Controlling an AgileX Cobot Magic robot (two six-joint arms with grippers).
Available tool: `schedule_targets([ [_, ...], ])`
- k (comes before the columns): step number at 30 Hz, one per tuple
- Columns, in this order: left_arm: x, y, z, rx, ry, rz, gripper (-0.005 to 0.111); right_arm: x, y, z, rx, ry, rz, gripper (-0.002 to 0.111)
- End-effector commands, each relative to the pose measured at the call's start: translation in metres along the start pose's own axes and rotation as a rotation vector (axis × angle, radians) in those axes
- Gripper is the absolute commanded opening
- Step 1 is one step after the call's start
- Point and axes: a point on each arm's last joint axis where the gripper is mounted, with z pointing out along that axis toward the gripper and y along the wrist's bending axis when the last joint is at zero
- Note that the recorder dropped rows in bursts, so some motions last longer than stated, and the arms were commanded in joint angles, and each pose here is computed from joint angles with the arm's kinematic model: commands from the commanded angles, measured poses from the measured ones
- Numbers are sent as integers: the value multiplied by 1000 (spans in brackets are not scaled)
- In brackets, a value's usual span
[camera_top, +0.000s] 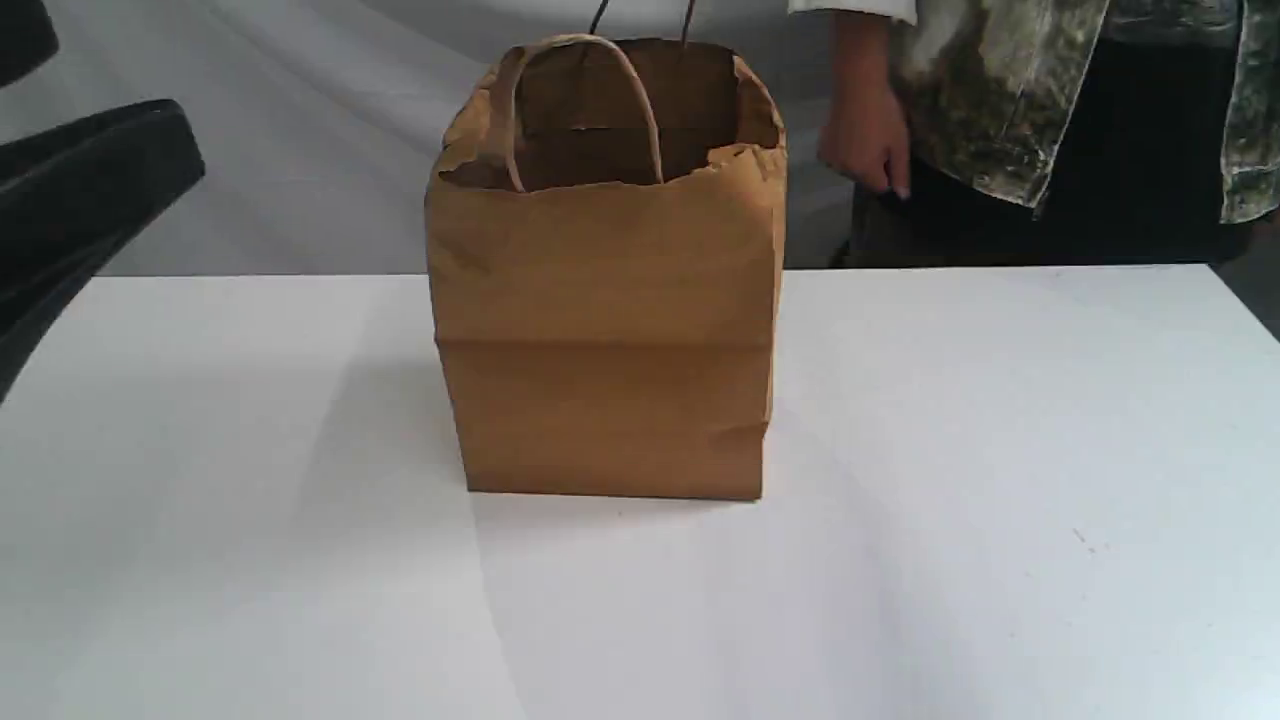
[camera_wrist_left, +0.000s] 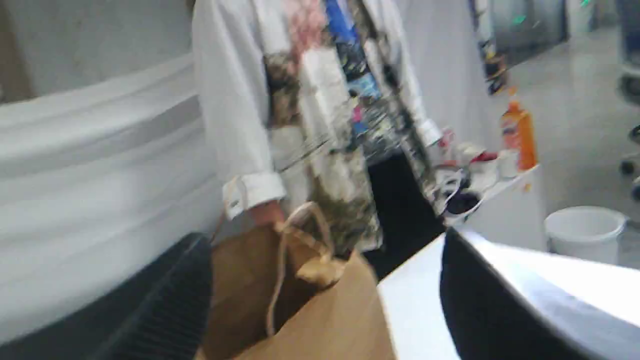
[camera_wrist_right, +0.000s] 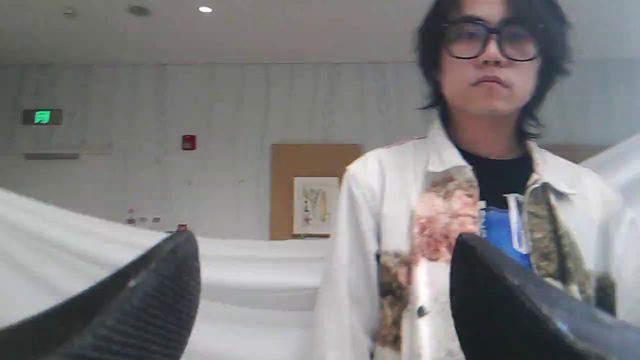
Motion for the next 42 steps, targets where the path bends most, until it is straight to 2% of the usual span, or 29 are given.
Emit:
schedule_targets([
  [1, 3, -6, -16, -39, -93, 13, 65, 19, 10, -38, -125, -25, -49, 68],
  [4, 15, -11, -31, -93, -135, 12, 65, 34, 9, -64, -141, 14, -12, 68],
  [7, 32, -18, -50, -146, -194, -4, 64, 44, 3, -85, -86, 18, 22, 68],
  [10, 49, -24, -69, -208, -249, -16, 64, 58, -5, -103, -16, 98, 47, 68],
  [14, 69, -31, -91, -280, -297, 2, 64, 55, -15, -108, 83, 81, 103, 68],
  [16, 67, -35, -98, -284, -339, 38, 64, 51, -15, -109, 87, 56, 122, 68],
  [19, 74, -37, -102, -295, -245, 61, 64, 44, -17, -111, 96, 13, 131, 68],
  [21, 76, -37, -106, -313, -228, 26, 64, 40, -22, -113, 140, -13, 147, 68],
  [24, 80, -35, -112, -357, -201, -54, 64, 41, -37, -119, 315, 2, 212, 68],
  [29, 96, -30, -117, -446, -71, -246, 64, 56, -73, -148, 826, 107, 415, 68],
  [31, 99, -30, -117, -454, -51, -289, 64, 60, -80, -159, 961, 129, 460, 68],
  [35, 106, -29, -118, -477, 17, -325, 64, 64, -83, -167, 1068, 140, 517, 68],
  [42, 118, -28, -121, -518, 146, -366, 64, 69, -85, -175, 1163, 160, 567, 68],
])
